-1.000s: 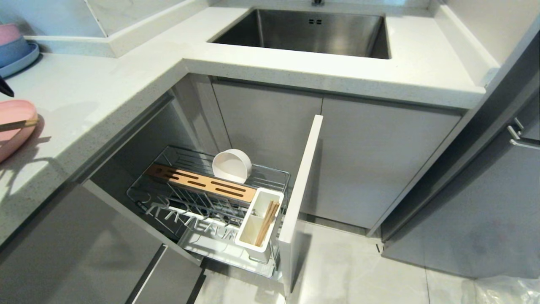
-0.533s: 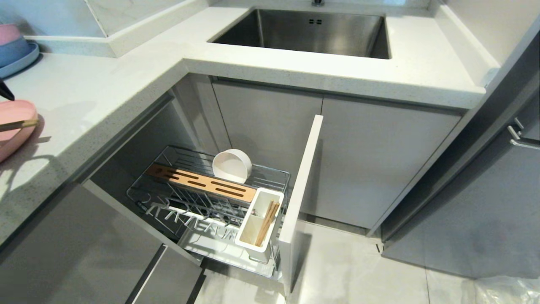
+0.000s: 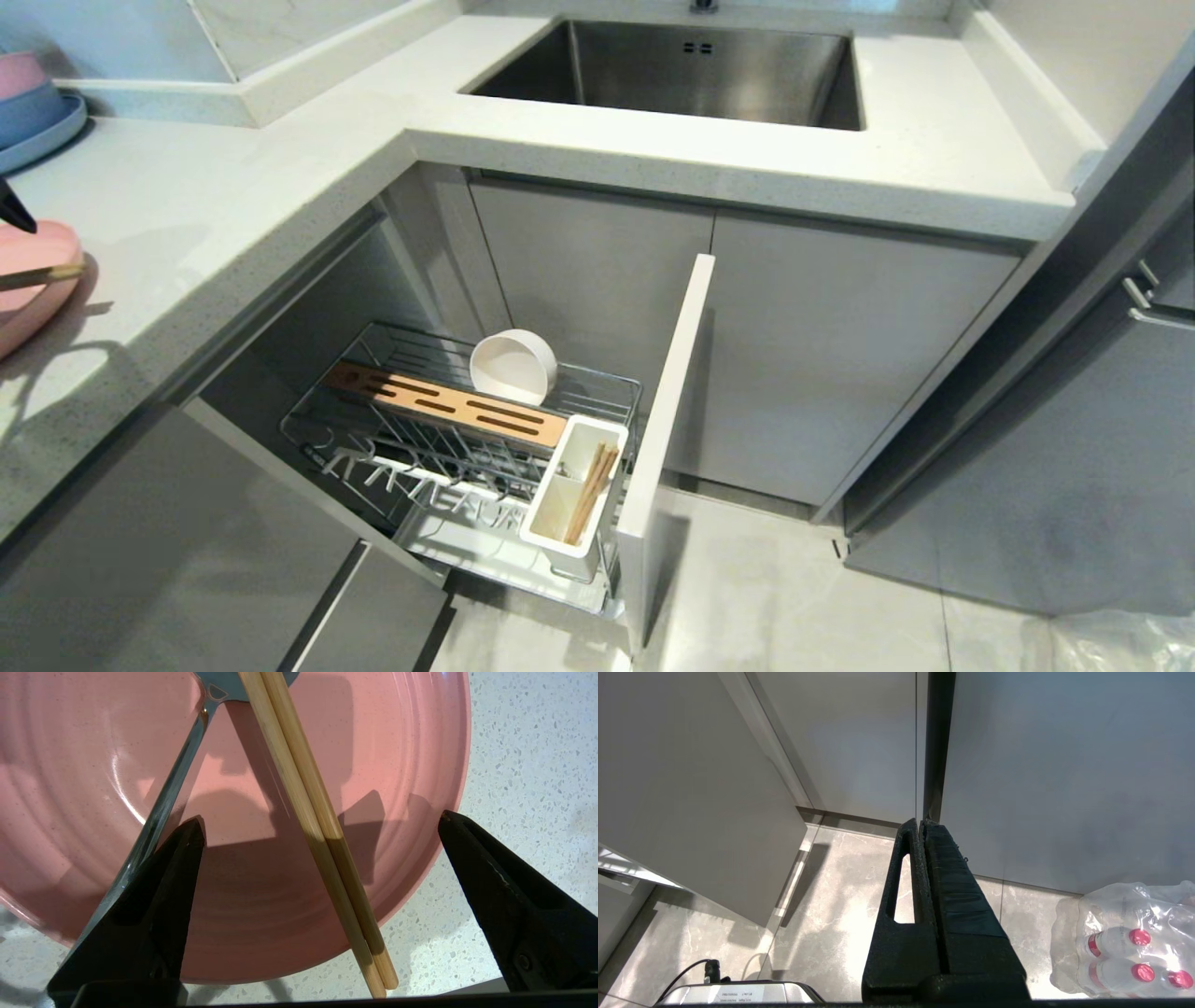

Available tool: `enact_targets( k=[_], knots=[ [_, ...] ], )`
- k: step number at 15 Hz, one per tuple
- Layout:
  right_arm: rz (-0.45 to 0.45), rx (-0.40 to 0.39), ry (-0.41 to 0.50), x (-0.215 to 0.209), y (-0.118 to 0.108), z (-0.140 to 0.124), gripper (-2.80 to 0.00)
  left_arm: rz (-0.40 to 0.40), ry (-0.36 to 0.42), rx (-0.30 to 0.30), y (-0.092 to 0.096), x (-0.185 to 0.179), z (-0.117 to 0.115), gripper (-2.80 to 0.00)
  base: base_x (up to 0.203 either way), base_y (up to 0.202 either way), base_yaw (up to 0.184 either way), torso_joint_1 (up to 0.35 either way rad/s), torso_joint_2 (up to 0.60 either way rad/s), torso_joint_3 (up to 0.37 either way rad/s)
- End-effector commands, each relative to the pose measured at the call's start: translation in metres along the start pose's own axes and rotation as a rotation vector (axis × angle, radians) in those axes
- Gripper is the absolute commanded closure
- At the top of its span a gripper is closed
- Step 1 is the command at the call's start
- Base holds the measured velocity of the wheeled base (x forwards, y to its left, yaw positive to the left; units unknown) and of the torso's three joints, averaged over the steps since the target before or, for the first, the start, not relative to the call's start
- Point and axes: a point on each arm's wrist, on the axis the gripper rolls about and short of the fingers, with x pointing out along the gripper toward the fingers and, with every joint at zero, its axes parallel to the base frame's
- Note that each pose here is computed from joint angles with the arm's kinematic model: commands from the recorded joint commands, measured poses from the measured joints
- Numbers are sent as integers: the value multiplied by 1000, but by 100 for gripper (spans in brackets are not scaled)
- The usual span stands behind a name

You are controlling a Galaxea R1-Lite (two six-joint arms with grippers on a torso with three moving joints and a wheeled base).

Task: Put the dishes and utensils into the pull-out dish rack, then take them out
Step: Pick up the chopsticks and place it in the cupboard

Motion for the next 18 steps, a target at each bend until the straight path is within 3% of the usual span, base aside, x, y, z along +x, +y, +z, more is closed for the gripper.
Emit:
enact_targets(
  k=[1, 7, 8, 18],
  knots=[
    [0, 0, 2, 0, 0, 0, 0, 6, 1, -5, 0, 0, 0, -280, 0, 0, 0, 0, 0, 0],
    [0, 0, 2, 0, 0, 0, 0, 6, 1, -3, 1, 0, 0, -280, 0, 0, 0, 0, 0, 0],
    [0, 0, 2, 0, 0, 0, 0, 8, 2, 0, 0, 1, -1, 0, 0, 0, 0, 0, 0, 0],
    [0, 0, 2, 0, 0, 0, 0, 12, 2, 0, 1, 1, -1, 0, 0, 0, 0, 0, 0, 0]
  ],
)
